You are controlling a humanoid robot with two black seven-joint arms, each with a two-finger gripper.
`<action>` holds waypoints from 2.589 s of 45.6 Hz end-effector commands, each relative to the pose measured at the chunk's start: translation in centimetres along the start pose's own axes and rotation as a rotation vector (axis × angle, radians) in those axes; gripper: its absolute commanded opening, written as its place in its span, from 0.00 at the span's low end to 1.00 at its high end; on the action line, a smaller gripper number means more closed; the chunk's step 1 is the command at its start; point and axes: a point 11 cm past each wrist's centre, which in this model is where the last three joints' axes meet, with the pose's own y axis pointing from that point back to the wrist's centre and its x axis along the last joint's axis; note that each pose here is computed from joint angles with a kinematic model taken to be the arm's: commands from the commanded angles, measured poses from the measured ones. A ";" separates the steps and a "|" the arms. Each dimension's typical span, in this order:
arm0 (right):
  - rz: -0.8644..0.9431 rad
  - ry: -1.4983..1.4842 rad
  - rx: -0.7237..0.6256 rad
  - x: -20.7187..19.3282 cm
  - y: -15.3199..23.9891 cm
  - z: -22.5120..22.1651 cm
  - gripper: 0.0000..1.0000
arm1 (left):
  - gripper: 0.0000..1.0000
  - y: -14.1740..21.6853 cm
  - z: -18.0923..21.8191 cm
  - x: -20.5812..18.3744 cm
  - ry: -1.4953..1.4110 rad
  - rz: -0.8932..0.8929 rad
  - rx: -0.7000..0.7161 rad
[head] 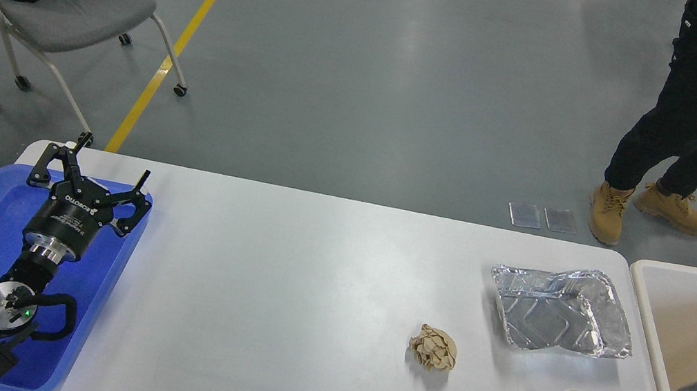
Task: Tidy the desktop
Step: 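Lower the right gripper down to the beige paper cup, then close the right gripper on the rim of the paper cup, then lift the paper cup and carry it toward the white bin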
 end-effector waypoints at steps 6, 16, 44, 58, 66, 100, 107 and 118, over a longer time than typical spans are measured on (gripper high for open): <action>0.027 0.036 -0.017 -0.2 -2.1 0.0 0.98 | 0.99 0.0 0.0 0.0 0.000 0.000 0.000; 0.050 0.053 -0.030 0.3 -2.8 0.0 0.76 | 0.99 -0.1 0.0 0.0 0.000 -0.001 -0.001; 0.042 0.058 -0.023 0.1 -3.0 -0.3 0.42 | 0.99 0.0 0.0 0.0 0.000 0.000 0.001; 0.040 0.045 -0.024 -0.1 -2.8 -0.1 0.00 | 0.99 0.0 0.0 0.0 0.000 0.000 0.003; 0.043 0.011 0.001 -0.4 -1.9 -0.2 0.00 | 0.99 0.0 0.0 0.0 0.000 0.000 0.003; 0.094 0.040 0.031 7.0 14.7 -1.5 0.00 | 0.99 0.0 0.0 0.0 0.001 -0.001 0.003; 0.114 0.070 0.021 8.7 19.0 -2.3 0.00 | 0.99 0.0 0.0 0.0 -0.001 -0.001 0.002; 0.102 0.093 0.000 9.1 21.3 -2.5 0.00 | 0.99 0.0 0.0 0.0 -0.001 -0.001 0.004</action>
